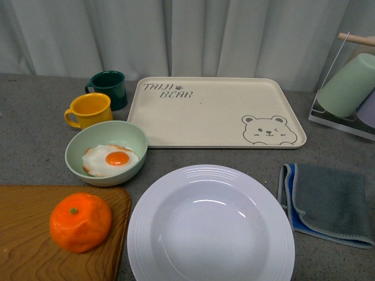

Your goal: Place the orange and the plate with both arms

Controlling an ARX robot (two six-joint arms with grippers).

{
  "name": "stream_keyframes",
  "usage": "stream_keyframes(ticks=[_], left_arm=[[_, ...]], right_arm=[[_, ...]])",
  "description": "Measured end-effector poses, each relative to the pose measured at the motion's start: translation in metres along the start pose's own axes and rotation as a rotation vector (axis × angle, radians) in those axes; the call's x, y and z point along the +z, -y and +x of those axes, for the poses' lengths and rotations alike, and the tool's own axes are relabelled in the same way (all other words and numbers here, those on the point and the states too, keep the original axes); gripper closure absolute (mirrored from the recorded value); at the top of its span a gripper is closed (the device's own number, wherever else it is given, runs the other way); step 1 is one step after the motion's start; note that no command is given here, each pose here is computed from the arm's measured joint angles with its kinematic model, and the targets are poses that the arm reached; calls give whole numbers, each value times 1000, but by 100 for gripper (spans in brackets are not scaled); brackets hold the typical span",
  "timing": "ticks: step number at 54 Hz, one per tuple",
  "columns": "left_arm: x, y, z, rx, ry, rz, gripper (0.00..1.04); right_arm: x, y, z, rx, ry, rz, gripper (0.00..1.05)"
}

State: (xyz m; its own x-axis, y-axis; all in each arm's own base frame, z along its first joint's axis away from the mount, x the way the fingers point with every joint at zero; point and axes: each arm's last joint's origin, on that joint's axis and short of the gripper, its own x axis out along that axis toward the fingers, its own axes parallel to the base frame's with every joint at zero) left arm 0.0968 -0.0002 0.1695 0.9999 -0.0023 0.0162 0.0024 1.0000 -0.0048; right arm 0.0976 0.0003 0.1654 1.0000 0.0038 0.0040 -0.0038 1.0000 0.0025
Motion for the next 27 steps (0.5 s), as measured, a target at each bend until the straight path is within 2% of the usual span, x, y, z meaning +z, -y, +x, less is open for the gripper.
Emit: stream_keyframes(ticks=[27], left_arm=[[0,0,0,0,0,0,7]], right_arm=[[0,0,0,0,0,0,9]])
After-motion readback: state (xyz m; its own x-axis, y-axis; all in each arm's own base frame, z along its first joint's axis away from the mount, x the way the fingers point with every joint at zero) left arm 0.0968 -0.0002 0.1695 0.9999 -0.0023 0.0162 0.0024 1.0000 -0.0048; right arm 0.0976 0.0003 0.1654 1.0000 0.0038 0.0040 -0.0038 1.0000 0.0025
